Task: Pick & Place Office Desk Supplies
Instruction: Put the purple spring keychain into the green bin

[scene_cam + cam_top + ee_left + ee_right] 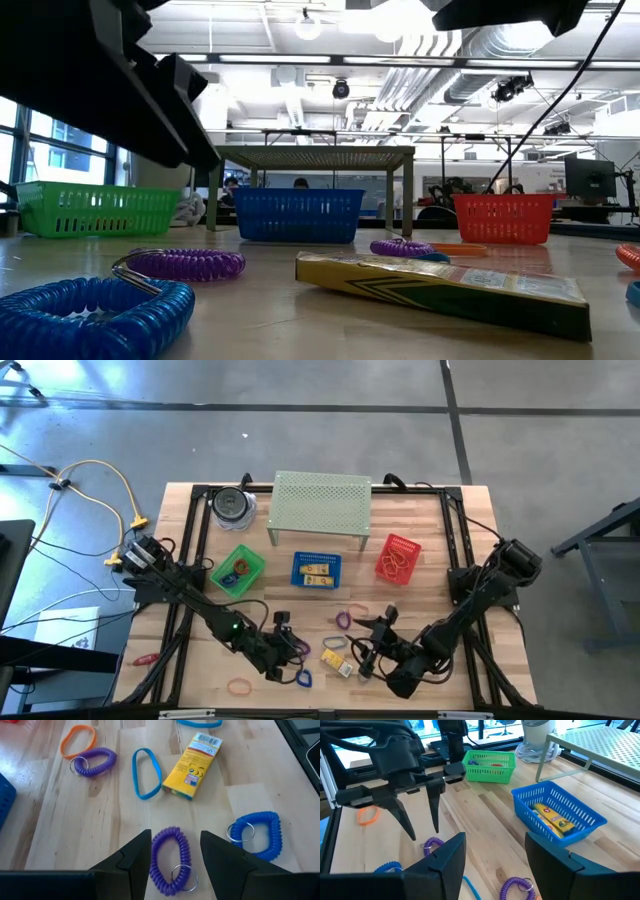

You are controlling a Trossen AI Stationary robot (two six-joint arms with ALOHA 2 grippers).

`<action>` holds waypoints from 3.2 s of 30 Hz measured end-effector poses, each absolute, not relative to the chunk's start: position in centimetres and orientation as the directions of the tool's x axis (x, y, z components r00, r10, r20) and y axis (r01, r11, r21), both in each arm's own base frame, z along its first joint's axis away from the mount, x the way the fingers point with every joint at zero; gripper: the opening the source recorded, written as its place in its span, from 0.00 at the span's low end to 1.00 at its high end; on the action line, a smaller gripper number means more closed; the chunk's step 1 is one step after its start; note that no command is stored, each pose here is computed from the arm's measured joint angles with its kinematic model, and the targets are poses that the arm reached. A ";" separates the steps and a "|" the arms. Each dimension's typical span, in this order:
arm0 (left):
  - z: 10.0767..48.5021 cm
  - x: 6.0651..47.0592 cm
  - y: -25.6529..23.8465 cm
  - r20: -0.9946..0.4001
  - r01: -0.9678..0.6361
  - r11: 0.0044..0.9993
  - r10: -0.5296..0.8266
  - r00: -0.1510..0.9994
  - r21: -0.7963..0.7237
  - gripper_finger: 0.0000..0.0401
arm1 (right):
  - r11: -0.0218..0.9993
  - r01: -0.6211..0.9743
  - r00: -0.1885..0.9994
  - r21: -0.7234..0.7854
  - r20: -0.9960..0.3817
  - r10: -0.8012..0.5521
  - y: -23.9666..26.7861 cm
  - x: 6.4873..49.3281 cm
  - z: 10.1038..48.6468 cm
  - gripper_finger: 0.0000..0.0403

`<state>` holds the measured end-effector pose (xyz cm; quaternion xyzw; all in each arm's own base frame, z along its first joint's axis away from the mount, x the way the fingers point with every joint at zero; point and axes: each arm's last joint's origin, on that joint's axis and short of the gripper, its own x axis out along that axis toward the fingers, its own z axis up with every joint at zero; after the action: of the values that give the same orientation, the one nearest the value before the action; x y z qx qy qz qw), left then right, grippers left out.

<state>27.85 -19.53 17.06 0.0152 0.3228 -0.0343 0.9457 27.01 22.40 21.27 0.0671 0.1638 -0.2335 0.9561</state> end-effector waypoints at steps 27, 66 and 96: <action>16.6 28.0 -19.4 -0.623 0.088 0.995 -0.043 0.781 0.041 0.41 | 0.887 0.458 0.839 0.058 -0.357 -0.410 22.4 27.0 21.2 0.48; 10.6 28.8 -18.2 -0.735 -0.033 0.997 0.075 0.674 0.071 0.41 | 0.889 0.454 0.840 0.058 -0.362 -0.405 22.4 27.0 21.2 0.48; 13.0 26.9 -19.4 -0.641 -0.072 0.979 0.180 0.746 0.191 0.02 | 0.893 0.445 0.841 0.062 -0.372 -0.393 22.5 27.0 21.2 0.48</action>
<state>26.90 -19.41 12.98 0.0773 0.3496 0.0675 0.9313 27.03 22.46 21.21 0.0730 0.1779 -0.2190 0.9566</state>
